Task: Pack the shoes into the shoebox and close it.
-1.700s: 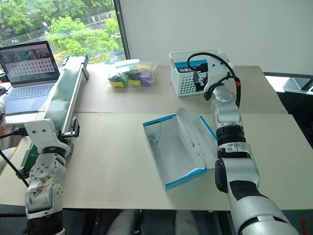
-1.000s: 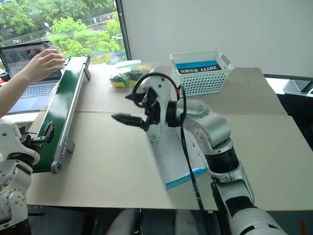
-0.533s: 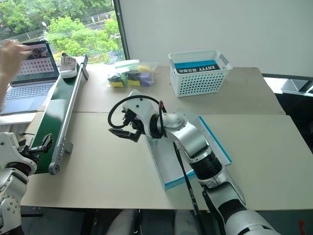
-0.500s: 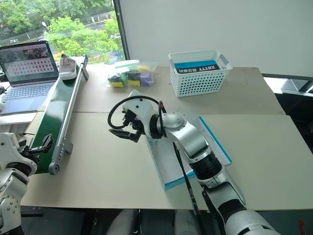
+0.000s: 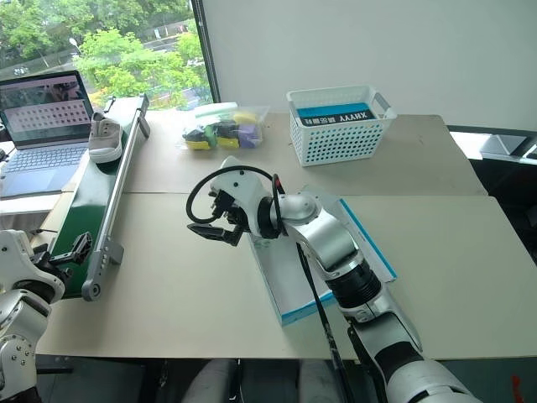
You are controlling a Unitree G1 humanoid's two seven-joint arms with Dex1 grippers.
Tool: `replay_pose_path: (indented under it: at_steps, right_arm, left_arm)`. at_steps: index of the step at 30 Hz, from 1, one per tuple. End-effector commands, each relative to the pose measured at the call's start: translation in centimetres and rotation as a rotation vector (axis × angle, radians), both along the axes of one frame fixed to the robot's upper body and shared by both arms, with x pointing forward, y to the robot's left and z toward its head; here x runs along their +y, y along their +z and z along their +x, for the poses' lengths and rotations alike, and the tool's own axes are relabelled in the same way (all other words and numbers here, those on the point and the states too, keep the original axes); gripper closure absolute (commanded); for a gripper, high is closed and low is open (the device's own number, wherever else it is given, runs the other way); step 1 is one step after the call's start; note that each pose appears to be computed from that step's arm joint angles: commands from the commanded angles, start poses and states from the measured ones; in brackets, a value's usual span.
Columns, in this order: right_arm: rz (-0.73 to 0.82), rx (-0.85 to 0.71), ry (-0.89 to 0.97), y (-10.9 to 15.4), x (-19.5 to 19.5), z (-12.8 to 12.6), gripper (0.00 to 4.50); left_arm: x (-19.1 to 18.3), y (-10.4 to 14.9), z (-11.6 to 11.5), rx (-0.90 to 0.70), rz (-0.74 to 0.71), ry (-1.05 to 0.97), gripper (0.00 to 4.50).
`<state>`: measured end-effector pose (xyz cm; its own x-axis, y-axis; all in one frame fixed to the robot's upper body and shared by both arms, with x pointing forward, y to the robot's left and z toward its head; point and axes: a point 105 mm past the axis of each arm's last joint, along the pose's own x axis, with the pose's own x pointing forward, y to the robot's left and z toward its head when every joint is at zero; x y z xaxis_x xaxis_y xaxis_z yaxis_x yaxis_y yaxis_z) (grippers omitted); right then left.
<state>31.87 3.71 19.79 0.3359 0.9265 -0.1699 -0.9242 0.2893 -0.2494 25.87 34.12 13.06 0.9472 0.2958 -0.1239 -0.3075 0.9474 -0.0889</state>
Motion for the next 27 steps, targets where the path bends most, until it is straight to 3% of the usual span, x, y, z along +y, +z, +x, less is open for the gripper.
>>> replay_pose_path:
  at_steps: [1,27]
  right_arm:
    - [0.035,-0.053,0.017,1.3,0.1,-0.3,0.05]
    - [0.042,-0.056,-0.01,1.4,0.0,-0.1,0.05]
  left_arm:
    - [0.1,0.5,-0.4,-0.016,0.012,0.018,0.0]
    - [0.9,-2.0,-0.5,0.071,0.043,0.049,0.0]
